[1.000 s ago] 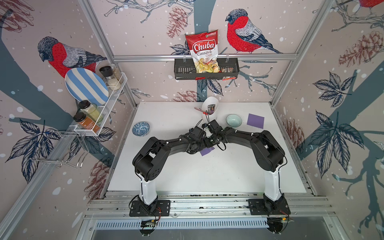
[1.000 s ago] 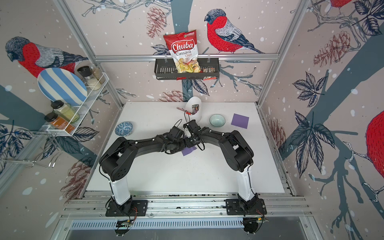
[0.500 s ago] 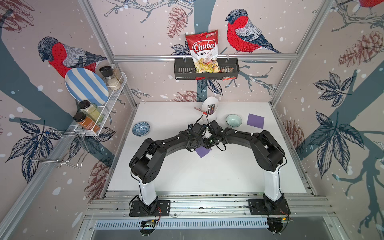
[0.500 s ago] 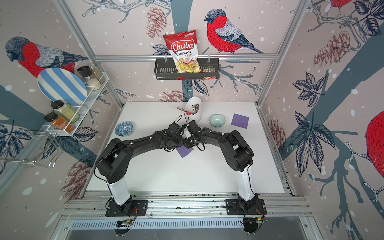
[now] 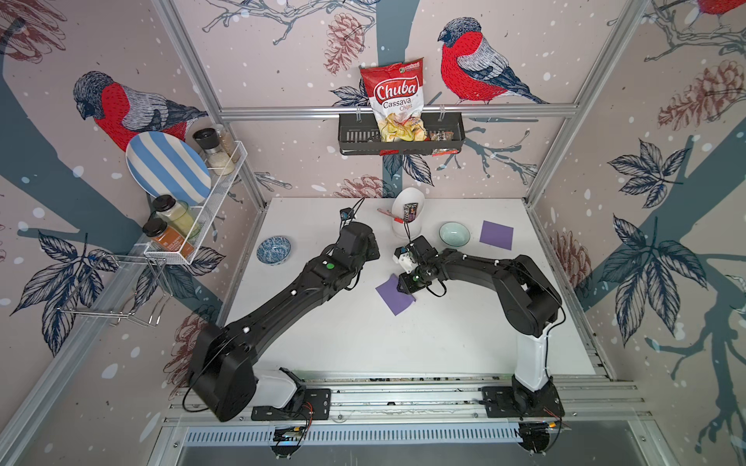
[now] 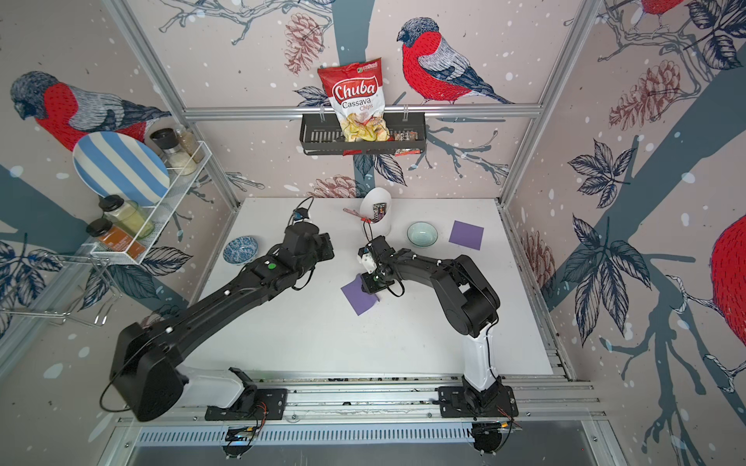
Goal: Fold the square paper along the opposite sides
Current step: Pick up the paper from the center of the board.
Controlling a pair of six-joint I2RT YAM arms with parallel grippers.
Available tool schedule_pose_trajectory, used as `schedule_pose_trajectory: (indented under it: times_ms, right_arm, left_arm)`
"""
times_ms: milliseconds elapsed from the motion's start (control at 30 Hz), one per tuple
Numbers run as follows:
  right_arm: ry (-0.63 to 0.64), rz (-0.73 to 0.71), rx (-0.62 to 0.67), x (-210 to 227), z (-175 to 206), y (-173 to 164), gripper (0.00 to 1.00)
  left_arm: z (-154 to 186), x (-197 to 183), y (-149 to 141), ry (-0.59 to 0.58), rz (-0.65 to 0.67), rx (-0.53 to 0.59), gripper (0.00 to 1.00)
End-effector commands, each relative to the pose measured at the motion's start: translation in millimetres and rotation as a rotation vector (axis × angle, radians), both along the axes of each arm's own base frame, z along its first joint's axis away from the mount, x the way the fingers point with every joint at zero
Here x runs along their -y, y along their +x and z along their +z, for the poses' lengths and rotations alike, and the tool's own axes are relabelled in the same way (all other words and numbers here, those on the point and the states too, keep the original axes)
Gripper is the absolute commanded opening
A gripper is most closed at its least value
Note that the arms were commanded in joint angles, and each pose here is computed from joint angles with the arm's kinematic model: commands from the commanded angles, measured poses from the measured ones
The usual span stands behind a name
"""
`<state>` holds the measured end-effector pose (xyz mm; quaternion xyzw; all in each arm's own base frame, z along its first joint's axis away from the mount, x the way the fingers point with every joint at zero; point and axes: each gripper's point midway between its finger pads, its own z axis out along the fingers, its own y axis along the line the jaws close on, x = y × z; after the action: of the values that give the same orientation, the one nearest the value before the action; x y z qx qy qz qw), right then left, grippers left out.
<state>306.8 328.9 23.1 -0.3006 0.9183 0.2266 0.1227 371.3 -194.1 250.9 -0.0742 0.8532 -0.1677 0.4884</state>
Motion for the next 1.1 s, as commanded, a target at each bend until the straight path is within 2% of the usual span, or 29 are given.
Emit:
schedule_pose_trajectory:
  times_ms: [0,33,133,200,233,433,600,733,867,967,1067]
  right_arm:
    - [0.012,-0.013,-0.051,2,3,-9,0.27]
    - [0.025,-0.016,-0.047,1,6,-8,0.27]
    - [0.068,-0.029,-0.03,-5,20,-3,0.26]
    - [0.112,-0.033,-0.009,-10,37,1,0.26]
    - [0.144,-0.039,0.006,-12,48,3,0.25]
    - [0.346,-0.059,0.073,-12,116,12,0.25]
    - [0.511,-0.065,0.152,13,175,17,0.26]
    - [0.671,-0.066,0.287,45,237,20,0.26]
    - [0.786,-0.005,0.476,67,300,5,0.26]
    - [0.849,0.065,0.597,72,334,-14,0.27]
    - [0.883,0.105,0.663,74,352,-25,0.27]
  left_arm:
    - [38,-25,1,0.031,0.046,0.164,0.03]
    - [44,-32,-3,0.031,0.052,0.193,0.07]
    - [58,-43,-16,0.035,0.048,0.264,0.29]
    - [64,-47,-24,0.032,0.031,0.309,0.62]
    - [68,-48,-27,0.03,0.022,0.33,0.96]
    - [78,-38,-37,0.032,-0.091,0.391,0.97]
    - [96,-14,-46,-0.014,-0.266,0.478,0.97]
    - [115,8,-56,-0.081,-0.447,0.571,0.97]
    - [126,36,-66,-0.131,-0.659,0.598,0.97]
    - [130,54,-72,-0.159,-0.801,0.593,0.97]
    - [137,65,-81,-0.201,-0.909,0.605,0.97]
